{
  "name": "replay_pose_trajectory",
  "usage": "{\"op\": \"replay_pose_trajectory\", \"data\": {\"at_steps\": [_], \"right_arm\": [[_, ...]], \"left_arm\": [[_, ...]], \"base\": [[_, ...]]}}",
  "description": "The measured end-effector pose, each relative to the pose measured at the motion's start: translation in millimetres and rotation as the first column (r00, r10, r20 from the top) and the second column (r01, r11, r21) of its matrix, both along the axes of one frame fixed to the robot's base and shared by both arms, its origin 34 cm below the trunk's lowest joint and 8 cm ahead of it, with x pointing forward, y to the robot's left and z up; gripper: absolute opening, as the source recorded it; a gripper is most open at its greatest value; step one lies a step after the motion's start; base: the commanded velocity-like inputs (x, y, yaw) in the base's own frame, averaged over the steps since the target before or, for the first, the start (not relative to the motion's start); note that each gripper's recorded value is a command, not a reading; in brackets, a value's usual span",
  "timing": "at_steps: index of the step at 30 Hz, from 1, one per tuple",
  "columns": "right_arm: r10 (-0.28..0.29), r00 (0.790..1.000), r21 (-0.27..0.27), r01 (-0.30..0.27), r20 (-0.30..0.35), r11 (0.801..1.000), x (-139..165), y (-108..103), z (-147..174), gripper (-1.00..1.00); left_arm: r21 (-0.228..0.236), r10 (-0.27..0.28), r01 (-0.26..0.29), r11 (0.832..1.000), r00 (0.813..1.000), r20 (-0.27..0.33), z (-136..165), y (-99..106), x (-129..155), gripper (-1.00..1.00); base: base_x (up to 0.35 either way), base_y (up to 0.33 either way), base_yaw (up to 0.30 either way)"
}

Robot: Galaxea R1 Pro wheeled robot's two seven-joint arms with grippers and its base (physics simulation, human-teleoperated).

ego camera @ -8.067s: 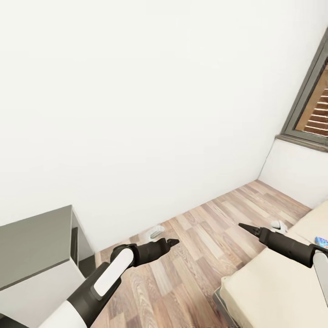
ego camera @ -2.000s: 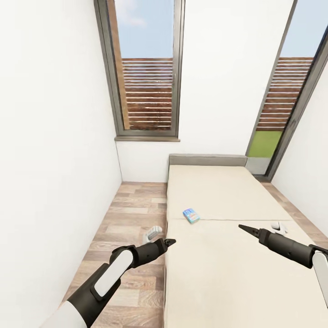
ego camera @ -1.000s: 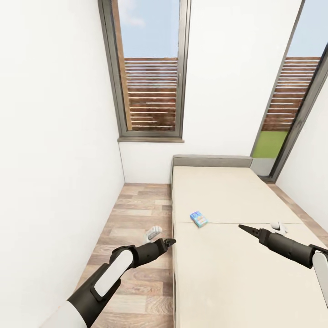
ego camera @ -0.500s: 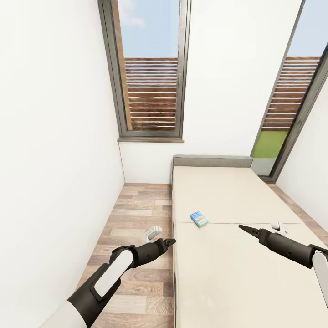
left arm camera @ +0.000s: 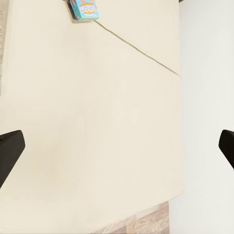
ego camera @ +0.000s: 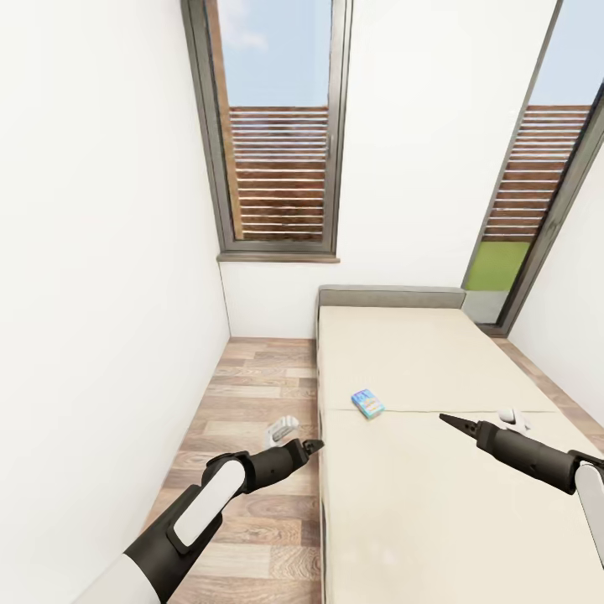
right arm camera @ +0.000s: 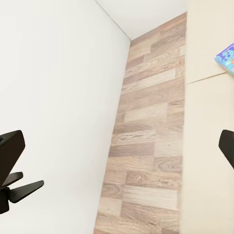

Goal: Put all the toys in the child's room - the three board games (two on the bed and one on the table), the two jigsaw puzzles on the table, and the tennis ball on the table - inside the toy box on the table in the child's room.

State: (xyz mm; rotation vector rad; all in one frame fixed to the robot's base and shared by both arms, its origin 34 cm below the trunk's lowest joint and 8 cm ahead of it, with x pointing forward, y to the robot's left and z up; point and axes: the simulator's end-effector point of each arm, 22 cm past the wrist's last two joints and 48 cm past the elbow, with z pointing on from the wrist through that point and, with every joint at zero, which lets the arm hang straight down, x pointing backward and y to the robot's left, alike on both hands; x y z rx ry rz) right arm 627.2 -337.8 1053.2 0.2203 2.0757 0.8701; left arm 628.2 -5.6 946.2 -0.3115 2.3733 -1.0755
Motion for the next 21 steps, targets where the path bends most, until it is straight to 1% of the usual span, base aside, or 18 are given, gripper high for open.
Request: {"op": "replay_pose_trajectory", "data": {"at_steps": [7,21], "right_arm": [[0.0,1.0,0.001,0.0,0.0,1.0,0.0,0.1,0.1,1.0],[0.001,1.0,0.001,-0.001,0.0,1.0,0.0,0.2,0.2,1.0]], "left_arm": [[0.0,0.0,0.0,1.0,1.0,0.0,0.0,0.0,0.0,1.0],[0.0,0.0,0.0,1.0,1.0,0.0,0.0,0.0,-0.1,1.0]], "base": [[0.0,0.187,0.0],[0.0,0.261,0.0]]}}
